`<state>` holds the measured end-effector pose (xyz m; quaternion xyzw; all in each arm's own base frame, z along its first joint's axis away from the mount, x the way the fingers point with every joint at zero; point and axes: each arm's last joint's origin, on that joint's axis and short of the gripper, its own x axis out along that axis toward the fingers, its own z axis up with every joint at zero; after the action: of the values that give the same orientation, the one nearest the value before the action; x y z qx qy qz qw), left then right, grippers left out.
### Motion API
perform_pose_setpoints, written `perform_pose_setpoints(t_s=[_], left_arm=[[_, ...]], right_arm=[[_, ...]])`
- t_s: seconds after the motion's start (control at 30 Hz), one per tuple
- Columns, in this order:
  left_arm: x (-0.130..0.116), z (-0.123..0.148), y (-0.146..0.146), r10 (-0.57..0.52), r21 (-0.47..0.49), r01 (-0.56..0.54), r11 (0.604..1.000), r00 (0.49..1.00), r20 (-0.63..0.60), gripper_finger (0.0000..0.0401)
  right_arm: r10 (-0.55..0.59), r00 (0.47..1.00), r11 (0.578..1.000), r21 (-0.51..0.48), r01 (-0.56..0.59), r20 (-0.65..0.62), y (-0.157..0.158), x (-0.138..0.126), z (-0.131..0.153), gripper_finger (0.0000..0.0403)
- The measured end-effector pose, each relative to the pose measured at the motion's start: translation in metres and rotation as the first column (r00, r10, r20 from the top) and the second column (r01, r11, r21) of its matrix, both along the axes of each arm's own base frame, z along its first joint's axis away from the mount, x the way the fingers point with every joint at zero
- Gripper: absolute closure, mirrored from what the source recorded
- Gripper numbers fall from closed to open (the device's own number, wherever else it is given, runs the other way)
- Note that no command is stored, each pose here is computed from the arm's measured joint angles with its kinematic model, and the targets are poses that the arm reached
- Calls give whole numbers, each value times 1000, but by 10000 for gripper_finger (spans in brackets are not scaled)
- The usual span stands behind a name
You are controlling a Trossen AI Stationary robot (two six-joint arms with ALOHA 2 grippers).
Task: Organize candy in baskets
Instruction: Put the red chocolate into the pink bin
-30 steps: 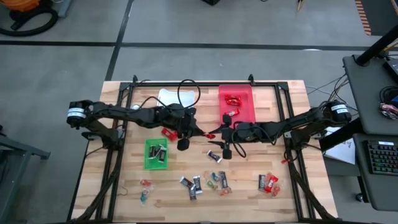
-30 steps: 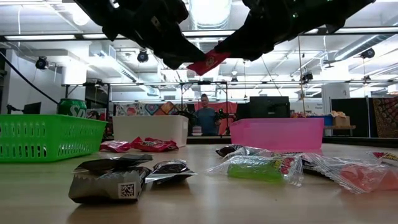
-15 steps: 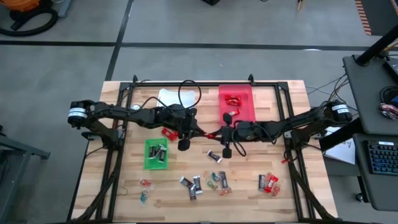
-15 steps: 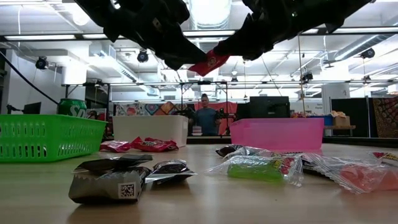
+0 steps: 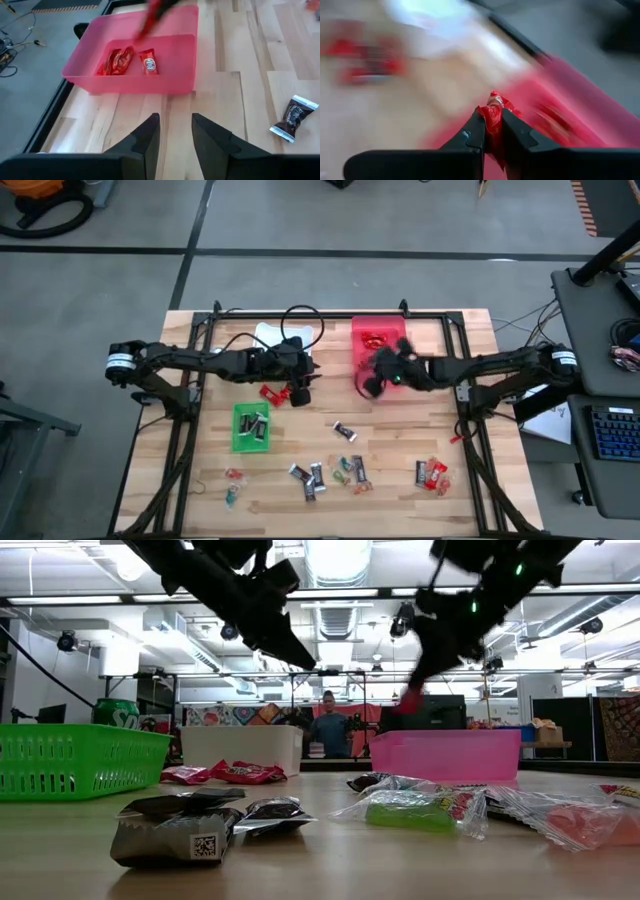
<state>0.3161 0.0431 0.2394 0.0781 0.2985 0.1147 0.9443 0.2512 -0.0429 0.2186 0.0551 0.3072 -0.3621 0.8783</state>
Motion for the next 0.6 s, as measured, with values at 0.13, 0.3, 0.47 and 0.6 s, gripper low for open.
perform_pose_setpoints(t_s=[0.13,0.3,0.47,0.6], left_arm=[[0,0,0,3,-5,-3,1000,1000,1,303],[0,0,0,11,-17,-11,1000,1000,4,303],[0,-1,0,13,-20,-13,1000,1000,4,303],[0,-1,0,13,-20,-13,1000,1000,4,303]], right_arm=[[-259,963,966,3,260,-69,-32,-16,-11,373],[-334,935,941,22,339,-121,-58,-22,-23,373],[-355,921,933,3,360,-163,-71,-25,-29,369],[-353,919,934,-3,358,-173,-73,-25,-30,340]])
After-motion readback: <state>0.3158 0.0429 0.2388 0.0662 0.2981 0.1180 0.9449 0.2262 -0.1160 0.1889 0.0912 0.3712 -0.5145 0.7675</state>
